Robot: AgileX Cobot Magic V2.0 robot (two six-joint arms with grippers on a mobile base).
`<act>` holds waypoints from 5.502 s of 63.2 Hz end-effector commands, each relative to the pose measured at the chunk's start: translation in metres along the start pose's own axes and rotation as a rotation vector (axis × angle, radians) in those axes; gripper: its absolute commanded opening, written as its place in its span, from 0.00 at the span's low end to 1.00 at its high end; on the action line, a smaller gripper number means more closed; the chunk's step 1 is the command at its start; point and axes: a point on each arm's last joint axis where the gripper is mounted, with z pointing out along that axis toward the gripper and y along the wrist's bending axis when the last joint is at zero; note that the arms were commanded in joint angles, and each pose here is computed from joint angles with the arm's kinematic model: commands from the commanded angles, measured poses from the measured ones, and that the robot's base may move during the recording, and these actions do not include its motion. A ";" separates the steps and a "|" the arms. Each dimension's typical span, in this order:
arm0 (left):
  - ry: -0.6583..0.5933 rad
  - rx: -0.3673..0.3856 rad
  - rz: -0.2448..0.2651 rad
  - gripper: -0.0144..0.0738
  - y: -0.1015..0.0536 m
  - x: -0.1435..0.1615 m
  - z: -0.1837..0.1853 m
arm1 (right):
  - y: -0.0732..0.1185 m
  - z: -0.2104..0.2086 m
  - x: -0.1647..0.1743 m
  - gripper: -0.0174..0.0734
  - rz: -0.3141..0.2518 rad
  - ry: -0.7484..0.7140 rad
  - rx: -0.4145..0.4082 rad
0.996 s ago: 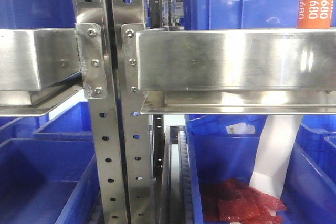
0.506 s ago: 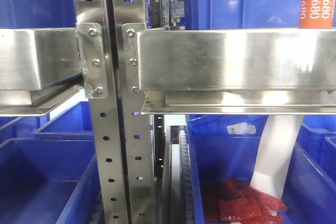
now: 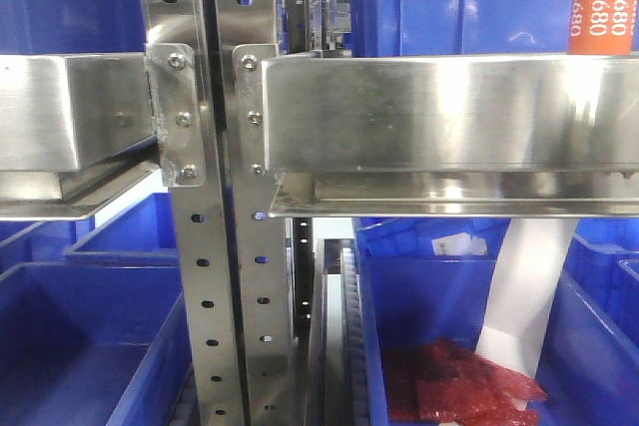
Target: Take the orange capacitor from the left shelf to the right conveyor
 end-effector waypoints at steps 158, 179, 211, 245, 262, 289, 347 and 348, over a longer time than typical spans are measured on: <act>-0.097 0.006 -0.005 0.02 0.000 -0.009 -0.001 | 0.048 0.039 -0.012 0.31 -0.066 0.076 -0.268; -0.097 0.006 -0.005 0.02 0.000 -0.009 -0.001 | 0.033 -0.028 0.019 0.31 -0.072 0.067 -0.335; -0.097 0.006 -0.005 0.02 0.000 -0.009 -0.001 | 0.006 -0.094 0.017 0.31 -0.080 -0.109 -0.320; -0.097 0.006 -0.005 0.02 0.000 -0.009 -0.001 | 0.006 -0.096 0.016 0.31 -0.077 -0.125 -0.322; -0.097 0.006 -0.005 0.02 0.000 -0.009 -0.001 | 0.006 -0.096 0.016 0.31 -0.077 -0.125 -0.322; -0.097 0.006 -0.005 0.02 0.000 -0.009 -0.001 | 0.006 -0.096 0.016 0.31 -0.077 -0.125 -0.322; -0.097 0.006 -0.005 0.02 0.000 -0.009 -0.001 | 0.006 -0.096 0.016 0.31 -0.077 -0.124 -0.322; -0.097 0.006 -0.005 0.02 0.000 -0.009 -0.001 | 0.006 -0.096 0.016 0.31 -0.077 -0.124 -0.322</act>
